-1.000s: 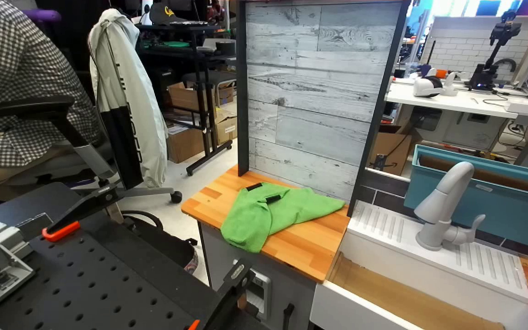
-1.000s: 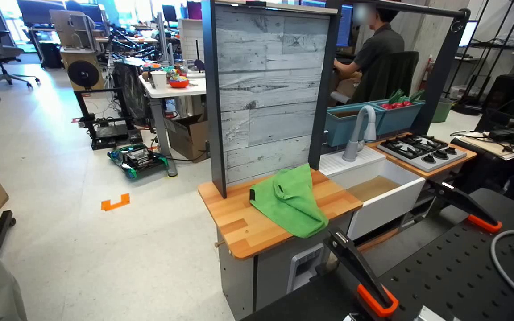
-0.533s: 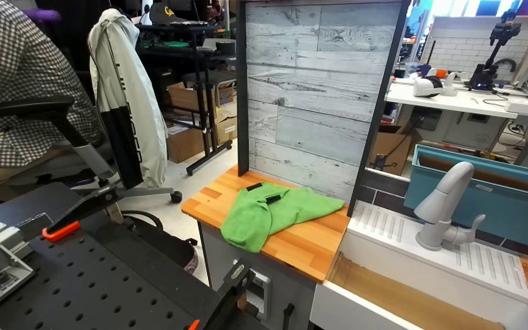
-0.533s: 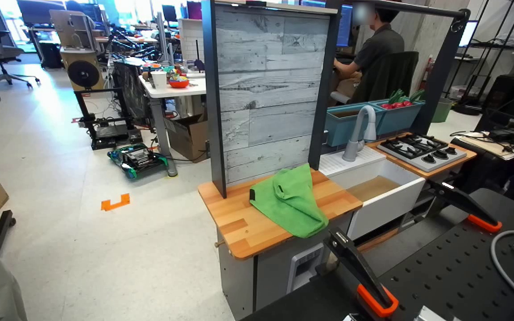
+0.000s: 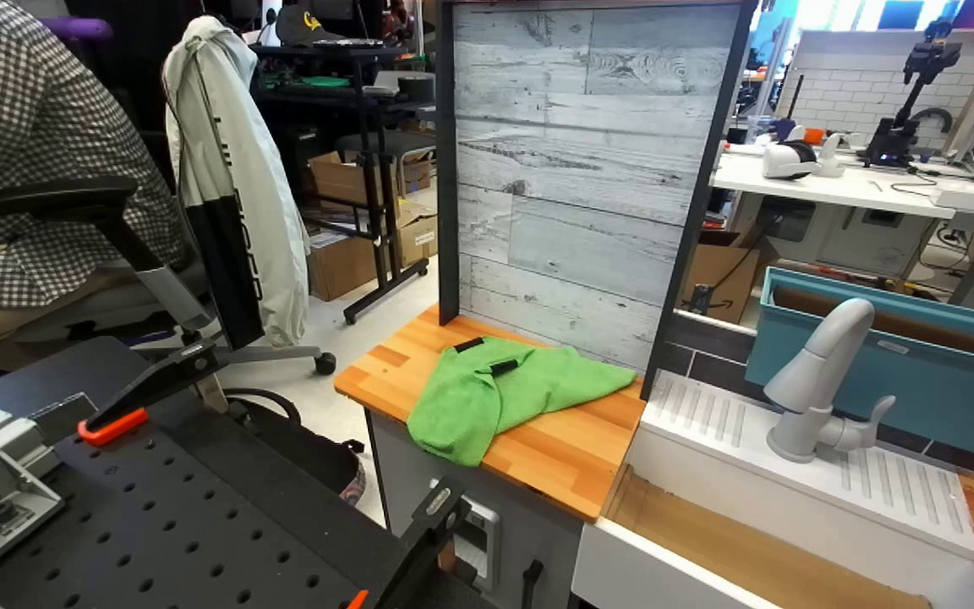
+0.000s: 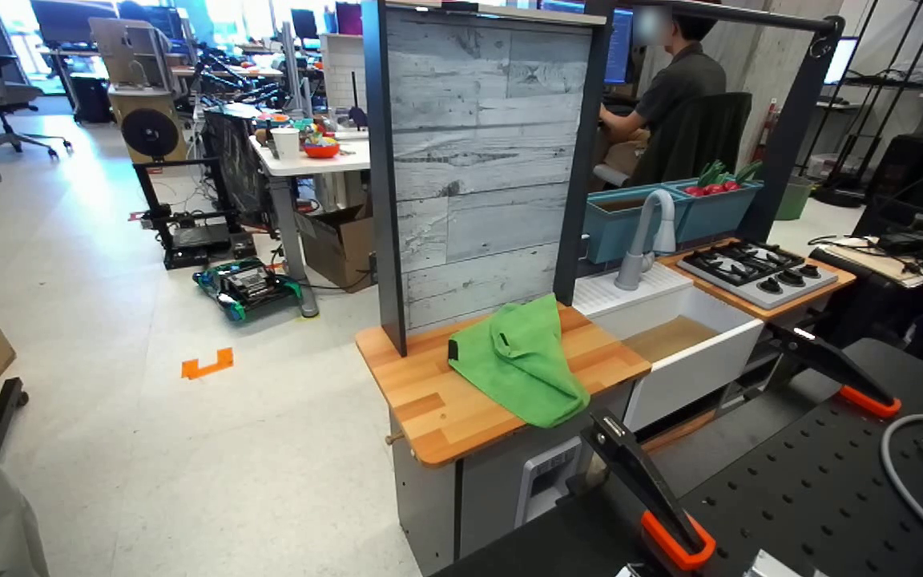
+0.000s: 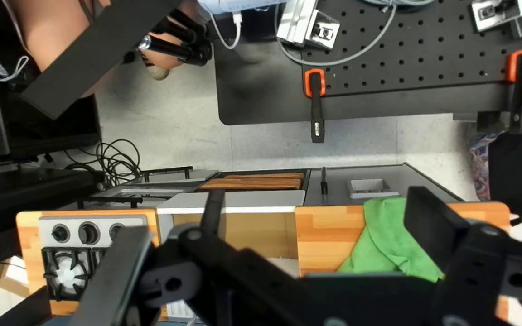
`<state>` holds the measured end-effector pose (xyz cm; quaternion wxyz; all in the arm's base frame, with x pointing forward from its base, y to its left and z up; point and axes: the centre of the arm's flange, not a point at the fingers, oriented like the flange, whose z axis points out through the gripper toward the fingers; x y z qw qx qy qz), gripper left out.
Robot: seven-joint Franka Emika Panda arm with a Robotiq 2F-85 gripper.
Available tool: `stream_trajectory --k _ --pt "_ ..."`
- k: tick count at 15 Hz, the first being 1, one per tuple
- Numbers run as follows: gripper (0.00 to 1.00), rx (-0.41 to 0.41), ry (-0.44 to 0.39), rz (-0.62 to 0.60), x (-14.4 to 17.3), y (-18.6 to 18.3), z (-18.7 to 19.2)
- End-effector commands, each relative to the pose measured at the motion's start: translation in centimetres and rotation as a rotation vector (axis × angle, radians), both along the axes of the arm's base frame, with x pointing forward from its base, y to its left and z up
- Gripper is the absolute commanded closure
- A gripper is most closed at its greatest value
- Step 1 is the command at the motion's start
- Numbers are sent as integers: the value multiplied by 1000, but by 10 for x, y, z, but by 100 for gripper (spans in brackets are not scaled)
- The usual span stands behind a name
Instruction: Fold the green towel from left to right then bottom to top
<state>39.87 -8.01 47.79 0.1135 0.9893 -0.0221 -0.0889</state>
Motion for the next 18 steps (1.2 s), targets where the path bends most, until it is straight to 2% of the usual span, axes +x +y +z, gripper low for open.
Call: stream_trajectory --k 1,9,10,11,14,18 --pt "0 12 -50 -103 44 10 -19" --pt "0 -5 -200 -252 127 40 -80" --pt "0 4 -199 -267 131 44 -86" --pt "0 -2 -179 -234 108 36 -78" --pt "0 -4 -175 -252 121 42 -92" --pt "0 -3 -180 -253 123 42 -90"
